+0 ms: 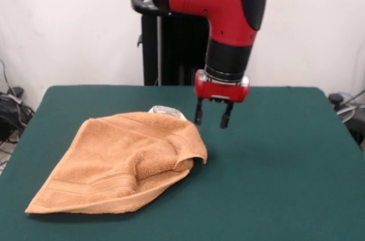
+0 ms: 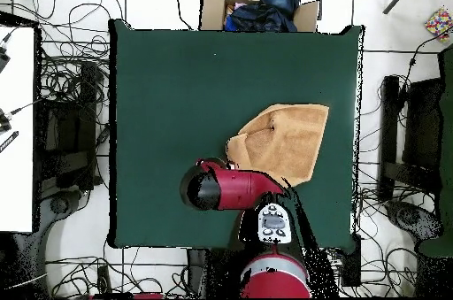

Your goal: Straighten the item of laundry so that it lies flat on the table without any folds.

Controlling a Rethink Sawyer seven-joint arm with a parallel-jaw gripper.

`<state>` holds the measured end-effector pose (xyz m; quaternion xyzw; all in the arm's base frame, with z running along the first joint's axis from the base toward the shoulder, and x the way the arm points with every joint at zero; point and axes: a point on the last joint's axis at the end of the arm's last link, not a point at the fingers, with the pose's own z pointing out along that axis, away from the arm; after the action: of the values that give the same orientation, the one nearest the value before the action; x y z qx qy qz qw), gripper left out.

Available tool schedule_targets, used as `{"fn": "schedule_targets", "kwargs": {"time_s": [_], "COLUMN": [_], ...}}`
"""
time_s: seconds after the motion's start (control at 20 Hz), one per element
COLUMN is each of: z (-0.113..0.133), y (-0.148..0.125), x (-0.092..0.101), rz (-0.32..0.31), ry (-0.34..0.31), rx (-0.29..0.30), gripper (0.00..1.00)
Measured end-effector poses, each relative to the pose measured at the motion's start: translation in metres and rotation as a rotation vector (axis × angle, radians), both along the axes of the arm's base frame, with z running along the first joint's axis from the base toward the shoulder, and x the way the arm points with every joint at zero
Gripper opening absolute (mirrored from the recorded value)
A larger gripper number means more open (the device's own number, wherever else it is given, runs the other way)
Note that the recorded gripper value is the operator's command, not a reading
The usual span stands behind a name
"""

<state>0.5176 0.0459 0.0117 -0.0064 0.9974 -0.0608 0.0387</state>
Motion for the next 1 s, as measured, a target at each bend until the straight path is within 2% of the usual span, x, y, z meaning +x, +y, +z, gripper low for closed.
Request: {"fn": "schedule_targets", "kwargs": {"time_s": [0.25, 0.5, 0.7, 1.0], "z": [-0.003, -0.004, -0.010, -0.032], "y": [-0.016, -0.030, -0.035, -0.041], "x": [-0.009, -0.008, -0.004, -0.001], "rz": [0.007, 0.013, 0.011, 0.006], "ry": [-0.002, -0.031, -0.051, -0.077], "rx": [-0.069, -0.121, -0.129, -0.119], "gripper": [1.00, 1.00, 1.00, 1.00]}}
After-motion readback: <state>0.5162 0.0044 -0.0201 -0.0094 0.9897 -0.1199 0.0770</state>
